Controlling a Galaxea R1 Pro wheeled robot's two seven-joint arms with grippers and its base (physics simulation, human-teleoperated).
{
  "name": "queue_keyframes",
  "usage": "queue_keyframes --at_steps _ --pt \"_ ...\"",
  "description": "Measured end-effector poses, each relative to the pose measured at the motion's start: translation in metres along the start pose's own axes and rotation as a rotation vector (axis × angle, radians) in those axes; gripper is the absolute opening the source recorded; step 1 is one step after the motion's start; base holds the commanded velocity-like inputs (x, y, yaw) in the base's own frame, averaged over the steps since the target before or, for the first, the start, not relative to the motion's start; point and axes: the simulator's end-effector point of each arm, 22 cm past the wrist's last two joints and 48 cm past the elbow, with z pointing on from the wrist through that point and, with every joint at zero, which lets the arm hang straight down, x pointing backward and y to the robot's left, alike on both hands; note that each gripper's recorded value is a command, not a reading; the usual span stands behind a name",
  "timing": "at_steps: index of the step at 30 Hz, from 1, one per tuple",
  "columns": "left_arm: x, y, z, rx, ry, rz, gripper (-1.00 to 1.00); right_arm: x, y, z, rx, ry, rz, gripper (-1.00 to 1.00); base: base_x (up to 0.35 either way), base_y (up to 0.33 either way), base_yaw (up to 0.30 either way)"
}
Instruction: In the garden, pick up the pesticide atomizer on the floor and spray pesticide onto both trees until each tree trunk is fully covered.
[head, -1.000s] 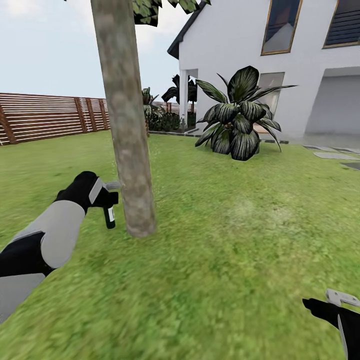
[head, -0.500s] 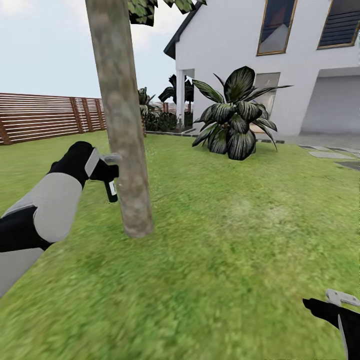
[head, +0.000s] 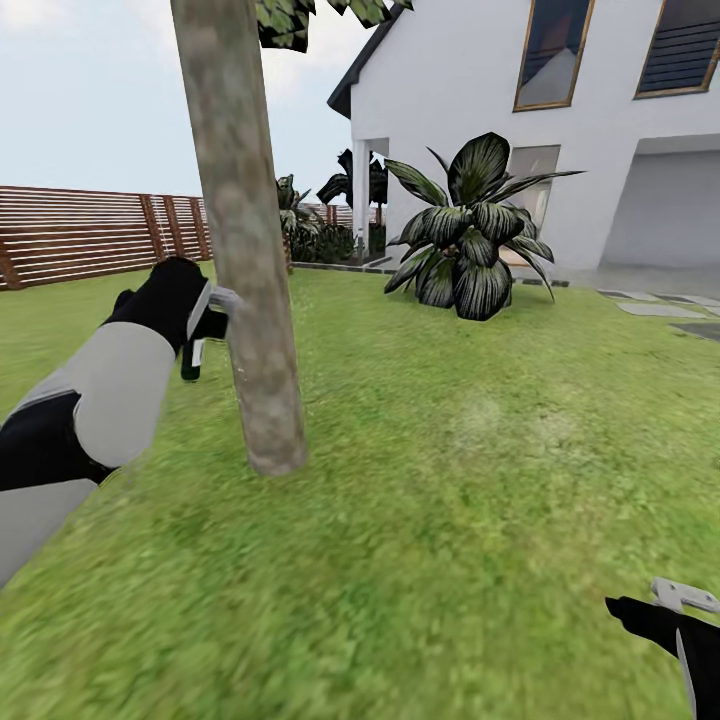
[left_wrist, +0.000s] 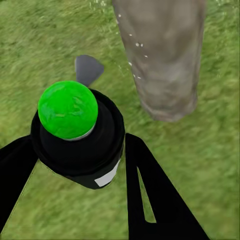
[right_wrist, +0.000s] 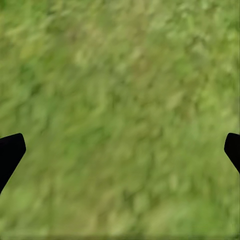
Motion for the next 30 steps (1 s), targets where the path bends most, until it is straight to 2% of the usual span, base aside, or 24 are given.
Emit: queue_keyframes --at_steps 4,11,12,15,17,21,30 --pt "-0.017 0.006 -0.012 -0.004 -0.026 -0.009 -1.00 0.000 0.000 0.000 0.000 0.001 0.000 1.00 0.000 0.000 0.000" --pt "-0.013 0.030 -0.007 -0.028 -0.016 -0.029 -1.00 0.000 0.000 0.000 0.000 -0.001 0.000 1.00 0.000 0.000 0.000" --pt "-0.009 0.035 -0.004 -0.034 -0.005 -0.030 -1.00 0.000 0.000 0.000 0.000 -0.001 0.000 1.00 0.000 0.000 0.000" --pt "0.038 0.030 0.024 -0.008 0.116 0.001 -1.00 0.000 0.000 0.000 0.001 -0.001 0.000 1.00 0.000 0.000 0.000" --pt "0.047 0.030 0.028 -0.005 0.138 0.008 -1.00 0.000 0.000 0.000 0.000 -0.001 0.000 1.00 0.000 0.000 0.000" --pt "0.051 0.029 0.030 -0.002 0.146 0.010 -1.00 0.000 0.000 0.000 0.001 -0.001 0.000 1.00 0.067 -0.005 0.000" --pt "0.053 0.028 0.031 0.001 0.149 0.011 -1.00 -0.001 0.000 0.000 0.000 -0.002 0.000 1.00 0.267 -0.080 0.000"
